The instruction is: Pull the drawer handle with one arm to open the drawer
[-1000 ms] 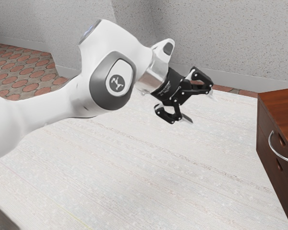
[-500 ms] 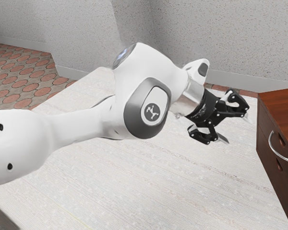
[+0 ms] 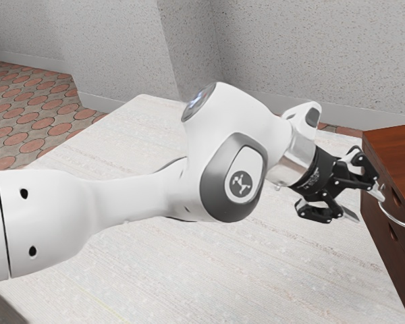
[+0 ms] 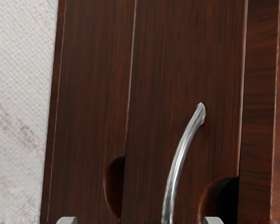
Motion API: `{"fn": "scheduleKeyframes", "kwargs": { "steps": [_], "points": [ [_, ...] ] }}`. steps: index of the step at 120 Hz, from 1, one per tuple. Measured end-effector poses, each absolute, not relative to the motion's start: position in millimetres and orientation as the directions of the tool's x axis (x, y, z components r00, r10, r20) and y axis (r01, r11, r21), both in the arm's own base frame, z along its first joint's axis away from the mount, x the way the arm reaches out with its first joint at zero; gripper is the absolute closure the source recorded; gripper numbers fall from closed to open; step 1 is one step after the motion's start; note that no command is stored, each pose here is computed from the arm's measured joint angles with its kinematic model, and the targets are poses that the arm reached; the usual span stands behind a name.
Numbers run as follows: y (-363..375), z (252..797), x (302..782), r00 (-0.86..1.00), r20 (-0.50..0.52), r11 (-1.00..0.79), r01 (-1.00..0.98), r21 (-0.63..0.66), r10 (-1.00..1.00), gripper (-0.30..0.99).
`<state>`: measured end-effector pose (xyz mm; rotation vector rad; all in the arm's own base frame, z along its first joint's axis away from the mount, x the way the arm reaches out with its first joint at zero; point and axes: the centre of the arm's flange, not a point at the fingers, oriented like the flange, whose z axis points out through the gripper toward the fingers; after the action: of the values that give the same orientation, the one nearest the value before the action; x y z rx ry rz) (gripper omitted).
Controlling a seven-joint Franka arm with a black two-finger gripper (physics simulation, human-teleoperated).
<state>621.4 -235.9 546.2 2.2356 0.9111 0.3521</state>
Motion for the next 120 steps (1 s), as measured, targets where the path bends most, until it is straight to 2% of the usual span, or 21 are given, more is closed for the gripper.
{"fn": "scheduleKeyframes", "kwargs": {
  "steps": [48,90,120],
  "points": [
    [-251,532,638,0.722,-0.003,-0.527,0.508,0.681,0.692,0.46],
    [-248,528,638,0.716,-0.006,-0.526,0.518,0.674,0.698,0.63],
    [-243,526,635,0.713,-0.009,-0.527,0.527,0.667,0.701,0.68]
  ]
}}
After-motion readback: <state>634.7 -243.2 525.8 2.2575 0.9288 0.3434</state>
